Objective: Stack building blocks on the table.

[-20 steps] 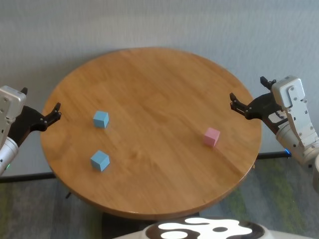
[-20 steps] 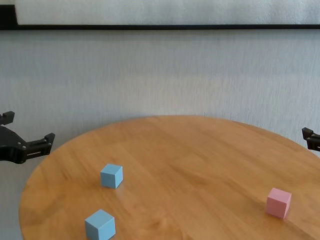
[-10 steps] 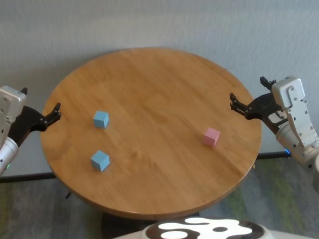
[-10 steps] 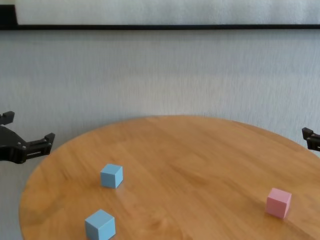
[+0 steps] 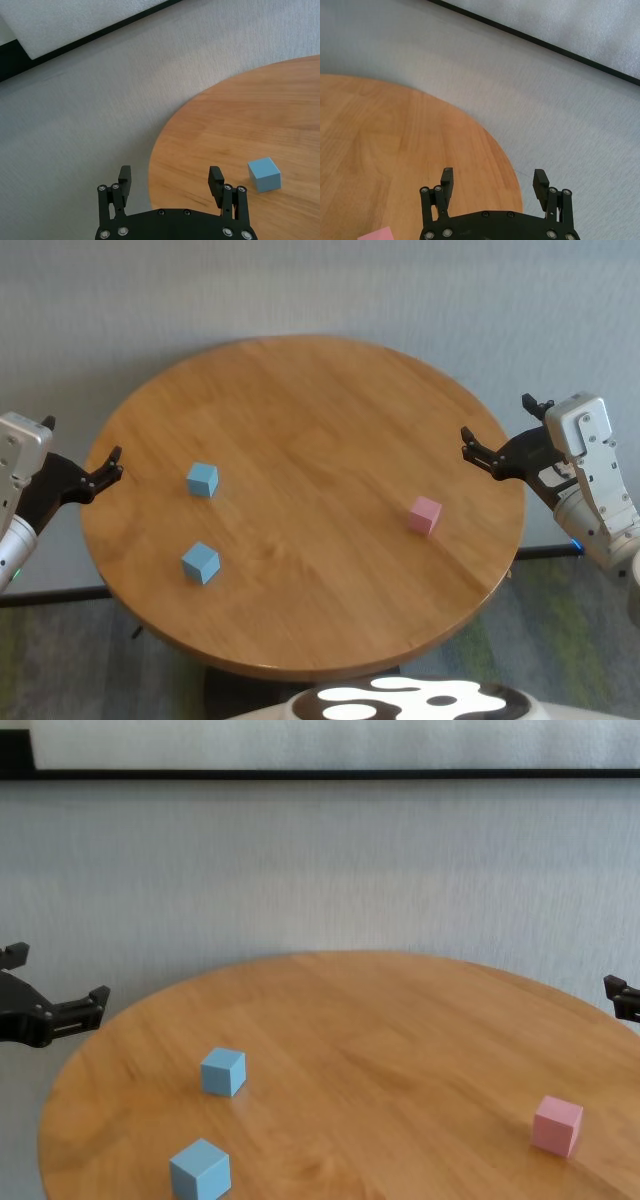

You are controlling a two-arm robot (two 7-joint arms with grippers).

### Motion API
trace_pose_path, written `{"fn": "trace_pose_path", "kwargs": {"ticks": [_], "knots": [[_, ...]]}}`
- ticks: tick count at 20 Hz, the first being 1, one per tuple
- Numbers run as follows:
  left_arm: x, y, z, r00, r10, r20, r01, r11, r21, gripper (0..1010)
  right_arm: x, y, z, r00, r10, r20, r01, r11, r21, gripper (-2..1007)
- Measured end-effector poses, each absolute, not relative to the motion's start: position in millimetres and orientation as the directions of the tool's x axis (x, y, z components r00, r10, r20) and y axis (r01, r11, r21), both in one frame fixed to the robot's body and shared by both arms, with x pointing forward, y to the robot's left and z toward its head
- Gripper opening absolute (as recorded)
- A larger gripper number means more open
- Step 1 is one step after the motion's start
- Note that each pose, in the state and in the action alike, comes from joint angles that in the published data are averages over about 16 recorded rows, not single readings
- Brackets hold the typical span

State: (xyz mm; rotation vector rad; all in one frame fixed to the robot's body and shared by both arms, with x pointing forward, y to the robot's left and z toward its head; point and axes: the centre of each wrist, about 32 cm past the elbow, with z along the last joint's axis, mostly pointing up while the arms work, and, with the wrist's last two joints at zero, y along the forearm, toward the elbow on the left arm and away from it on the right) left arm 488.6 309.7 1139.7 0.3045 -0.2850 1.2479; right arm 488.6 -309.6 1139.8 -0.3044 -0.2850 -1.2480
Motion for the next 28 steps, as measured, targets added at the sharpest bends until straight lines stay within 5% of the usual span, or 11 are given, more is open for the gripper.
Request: {"fn": "trace_pose_path", "kwargs": {"ticks": [12,28], "knots": [[487,311,1141,0.328,0.871,0.367,-0.944,0.317,0.091,1000,489,-310,1140,0.292,-0.88,0.374,0.955,0.287,-0.07,1005],[467,316,1161,0.594,0.797,0.112,-0.786,0.545,0.291,1000,489,-310,1140,0.292,-0.88,0.374,0.955,0.287,-0.07,1005]]}}
